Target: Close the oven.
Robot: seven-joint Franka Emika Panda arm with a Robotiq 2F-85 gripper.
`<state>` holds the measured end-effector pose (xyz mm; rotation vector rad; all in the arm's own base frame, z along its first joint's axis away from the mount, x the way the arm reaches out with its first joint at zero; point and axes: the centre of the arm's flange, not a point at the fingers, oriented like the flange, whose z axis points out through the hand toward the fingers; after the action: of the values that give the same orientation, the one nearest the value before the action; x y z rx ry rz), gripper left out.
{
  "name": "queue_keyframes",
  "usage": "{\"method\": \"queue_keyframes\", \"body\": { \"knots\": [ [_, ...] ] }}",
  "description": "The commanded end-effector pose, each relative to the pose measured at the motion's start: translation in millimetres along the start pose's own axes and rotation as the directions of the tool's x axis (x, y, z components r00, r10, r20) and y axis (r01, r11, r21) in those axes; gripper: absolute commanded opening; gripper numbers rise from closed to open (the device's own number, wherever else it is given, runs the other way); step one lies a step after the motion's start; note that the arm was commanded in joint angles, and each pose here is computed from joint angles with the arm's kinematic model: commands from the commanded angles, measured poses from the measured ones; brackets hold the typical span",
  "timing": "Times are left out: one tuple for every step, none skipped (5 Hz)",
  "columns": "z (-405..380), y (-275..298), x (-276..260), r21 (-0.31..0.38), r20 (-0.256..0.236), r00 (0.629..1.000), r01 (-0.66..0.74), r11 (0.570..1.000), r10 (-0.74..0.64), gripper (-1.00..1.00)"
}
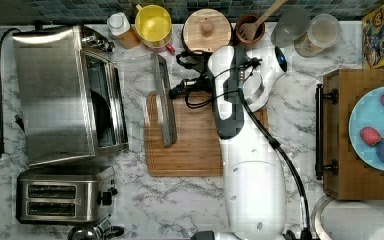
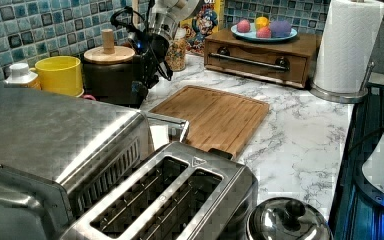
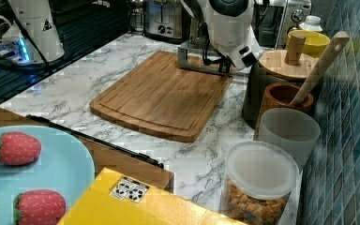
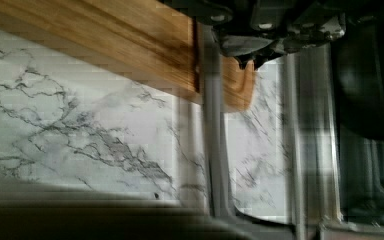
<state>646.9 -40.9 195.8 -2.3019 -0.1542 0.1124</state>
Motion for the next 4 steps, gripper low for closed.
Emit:
{"method": "queue_keyframes", "body": {
  "knots": [
    [21.4, -65.2, 32.9, -0.047, 0.052, 0.998, 0.045, 0.998, -0.043, -1.00],
    [15.3, -75.1, 32.0, -0.040, 0.073, 0.997, 0.029, 0.999, -0.026, -1.00],
    [18.2, -87.7, 25.6, -0.017, 0.082, 0.995, 0.059, 0.998, -0.058, -1.00],
    [34.8, -114.6, 25.2, 0.001, 0.136, 0.988, 0.071, 0.998, -0.070, -1.00]
  ]
}}
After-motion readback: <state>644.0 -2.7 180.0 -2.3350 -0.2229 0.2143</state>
